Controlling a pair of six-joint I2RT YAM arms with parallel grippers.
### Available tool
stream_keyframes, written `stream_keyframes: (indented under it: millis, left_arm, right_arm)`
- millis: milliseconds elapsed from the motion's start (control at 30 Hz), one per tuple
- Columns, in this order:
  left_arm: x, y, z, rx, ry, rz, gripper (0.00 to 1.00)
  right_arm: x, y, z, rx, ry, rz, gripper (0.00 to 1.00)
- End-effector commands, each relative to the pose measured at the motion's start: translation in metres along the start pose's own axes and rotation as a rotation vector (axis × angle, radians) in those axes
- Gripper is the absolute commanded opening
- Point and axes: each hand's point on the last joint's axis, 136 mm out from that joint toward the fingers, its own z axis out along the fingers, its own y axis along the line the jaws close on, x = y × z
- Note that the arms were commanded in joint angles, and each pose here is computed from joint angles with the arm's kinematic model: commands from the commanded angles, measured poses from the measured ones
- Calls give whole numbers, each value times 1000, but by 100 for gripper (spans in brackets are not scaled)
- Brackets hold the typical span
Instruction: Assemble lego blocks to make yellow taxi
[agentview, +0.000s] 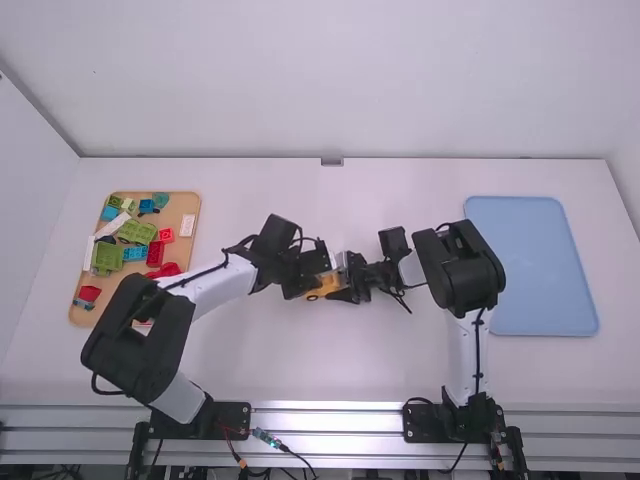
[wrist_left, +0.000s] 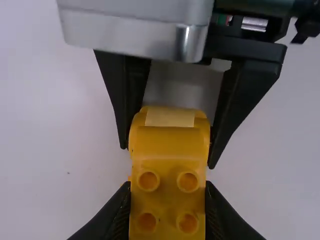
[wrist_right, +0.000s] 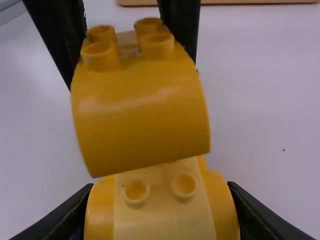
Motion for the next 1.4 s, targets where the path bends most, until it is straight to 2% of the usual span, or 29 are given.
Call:
stream_keyframes:
  millis: [0,400,667,900,1067,1367]
  left_arm:
    - [-5,5,-1,-2,-14,45,1]
    - [5,5,13,28,11,57,2]
    - [7,5,23,113,81,79,2]
    - [6,6,23,109,76,70,2]
    - [8,-9,26,162,32,77,2]
    - [12,-18,30,175,29,89,2]
  right_arm:
    - [18,0,3,23,66,62,51]
    - [20,2,3,27,65,52,47]
    - [22,2,-6,92,38,36,47]
    - [22,7,-10,115,19,4,47]
    - [20,-2,-10,138,22,49,47]
    - [21,-1,-1,84,52,44,47]
